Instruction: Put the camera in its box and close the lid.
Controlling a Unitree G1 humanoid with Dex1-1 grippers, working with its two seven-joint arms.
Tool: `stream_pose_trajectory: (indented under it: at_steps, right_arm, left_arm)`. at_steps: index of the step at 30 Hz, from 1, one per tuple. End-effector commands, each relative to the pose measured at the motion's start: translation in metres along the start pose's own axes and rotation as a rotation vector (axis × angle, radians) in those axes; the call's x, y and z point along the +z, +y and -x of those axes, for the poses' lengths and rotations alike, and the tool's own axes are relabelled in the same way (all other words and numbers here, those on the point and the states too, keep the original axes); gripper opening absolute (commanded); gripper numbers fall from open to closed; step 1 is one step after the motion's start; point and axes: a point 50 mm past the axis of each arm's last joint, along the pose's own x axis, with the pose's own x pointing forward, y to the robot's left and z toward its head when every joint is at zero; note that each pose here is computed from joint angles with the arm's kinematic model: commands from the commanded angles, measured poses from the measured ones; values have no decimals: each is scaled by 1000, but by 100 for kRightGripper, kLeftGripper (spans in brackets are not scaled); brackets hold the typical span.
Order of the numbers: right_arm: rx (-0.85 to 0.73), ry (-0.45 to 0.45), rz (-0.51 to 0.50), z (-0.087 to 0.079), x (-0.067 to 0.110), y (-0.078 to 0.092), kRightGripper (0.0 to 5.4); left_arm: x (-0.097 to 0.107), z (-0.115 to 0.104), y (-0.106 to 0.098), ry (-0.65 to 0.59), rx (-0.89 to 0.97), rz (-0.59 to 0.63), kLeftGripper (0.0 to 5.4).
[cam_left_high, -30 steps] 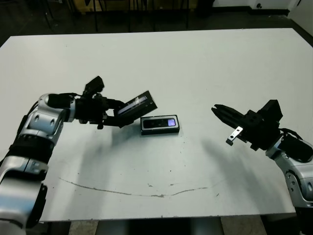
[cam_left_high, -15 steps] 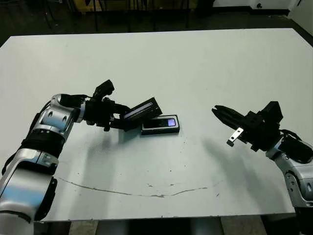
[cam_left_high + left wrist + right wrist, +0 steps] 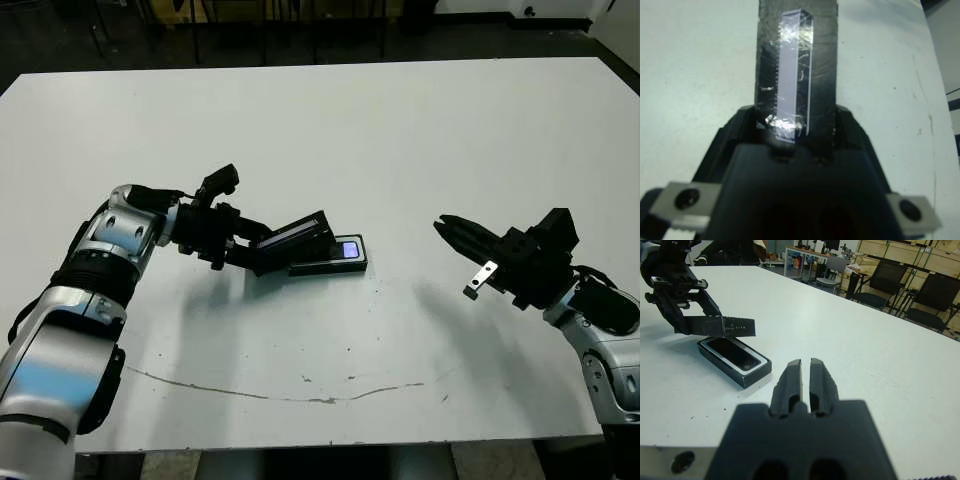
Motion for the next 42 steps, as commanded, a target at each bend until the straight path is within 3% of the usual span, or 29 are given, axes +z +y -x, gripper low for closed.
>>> stream_pose_trajectory:
  at_steps: [1,8,16,32,42]
  right_arm:
    - [0,38,-16,2,-7,3,0]
    - [6,33,-21,2,-8,3,0]
    - [7,28,-21,2,-10,4,0]
    - [6,44,-30,2,-9,5,0]
    - [-11,56,-28,3,-9,7,0]
  left_arm:
    - [-5,-5,-2,13,-35,43,263]
    - [-17,-23,-4,4,19,65,263]
    - [-27,-49,-13,65,37,-8,263]
    - [-22,-41,-16,79,-76,51,263]
    - [-19,-59,-13,40,-36,63,263]
